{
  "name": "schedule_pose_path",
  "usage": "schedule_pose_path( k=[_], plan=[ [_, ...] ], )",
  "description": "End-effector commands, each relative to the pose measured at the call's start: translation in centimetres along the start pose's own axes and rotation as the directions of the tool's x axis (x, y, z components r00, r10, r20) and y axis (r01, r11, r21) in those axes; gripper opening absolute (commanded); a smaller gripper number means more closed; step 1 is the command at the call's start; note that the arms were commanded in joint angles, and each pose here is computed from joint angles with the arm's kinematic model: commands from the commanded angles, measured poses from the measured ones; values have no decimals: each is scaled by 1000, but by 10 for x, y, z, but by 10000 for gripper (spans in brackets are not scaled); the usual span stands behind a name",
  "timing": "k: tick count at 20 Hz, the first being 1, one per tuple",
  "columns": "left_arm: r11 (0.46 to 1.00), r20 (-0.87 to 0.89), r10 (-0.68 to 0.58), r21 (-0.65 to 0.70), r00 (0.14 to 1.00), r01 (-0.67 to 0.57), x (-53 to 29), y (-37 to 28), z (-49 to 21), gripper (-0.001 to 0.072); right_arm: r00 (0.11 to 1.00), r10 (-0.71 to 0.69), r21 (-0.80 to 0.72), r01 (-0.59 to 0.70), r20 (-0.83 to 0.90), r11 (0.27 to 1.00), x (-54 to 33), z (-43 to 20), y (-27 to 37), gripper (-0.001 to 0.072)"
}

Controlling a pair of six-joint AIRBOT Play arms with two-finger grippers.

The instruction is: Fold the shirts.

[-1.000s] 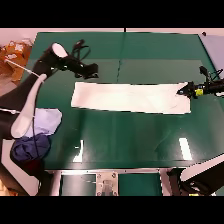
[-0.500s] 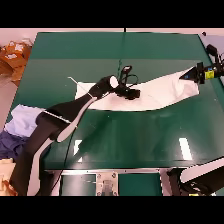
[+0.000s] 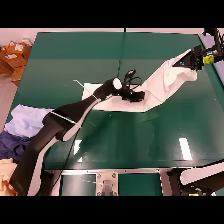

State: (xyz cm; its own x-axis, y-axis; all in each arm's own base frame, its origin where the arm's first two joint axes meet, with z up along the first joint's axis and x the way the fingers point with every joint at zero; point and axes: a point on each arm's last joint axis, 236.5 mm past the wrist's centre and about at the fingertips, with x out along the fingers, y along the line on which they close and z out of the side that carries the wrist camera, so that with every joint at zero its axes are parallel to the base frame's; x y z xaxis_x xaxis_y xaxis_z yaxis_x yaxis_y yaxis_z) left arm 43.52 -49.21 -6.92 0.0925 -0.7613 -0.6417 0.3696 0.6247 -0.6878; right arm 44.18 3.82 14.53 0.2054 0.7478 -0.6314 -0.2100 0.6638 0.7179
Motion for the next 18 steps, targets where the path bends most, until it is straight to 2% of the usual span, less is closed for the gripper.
schedule_pose_path(
  k=[1,4,9,13,15,16,17,18],
  plan=[
    [999,-136,31,43,990,-25,-75,25,0,24,1000,10,-4,-10,-21,1000,11,-1,14,19],
    [986,-132,163,67,978,-156,-184,63,22,24,1000,15,9,-15,-19,1000,30,6,29,19],
    [974,88,226,12,970,-227,-323,79,68,24,996,44,1,-44,-80,999,113,0,93,19],
    [964,128,248,69,960,-258,-357,88,71,25,988,-62,25,66,-139,997,217,-24,126,20],
    [960,97,250,104,963,-260,-358,90,63,24,985,-57,34,63,-164,997,284,-45,149,59],
    [959,88,249,118,964,-258,-358,90,61,25,988,-44,22,48,-145,999,318,-51,161,107],
    [957,81,249,136,965,-258,-357,89,60,25,996,-24,4,25,-87,1000,352,-51,173,368],
    [955,80,251,139,965,-260,-358,90,59,25,1000,-4,-10,3,-14,1000,375,-45,184,563]
  ],
)
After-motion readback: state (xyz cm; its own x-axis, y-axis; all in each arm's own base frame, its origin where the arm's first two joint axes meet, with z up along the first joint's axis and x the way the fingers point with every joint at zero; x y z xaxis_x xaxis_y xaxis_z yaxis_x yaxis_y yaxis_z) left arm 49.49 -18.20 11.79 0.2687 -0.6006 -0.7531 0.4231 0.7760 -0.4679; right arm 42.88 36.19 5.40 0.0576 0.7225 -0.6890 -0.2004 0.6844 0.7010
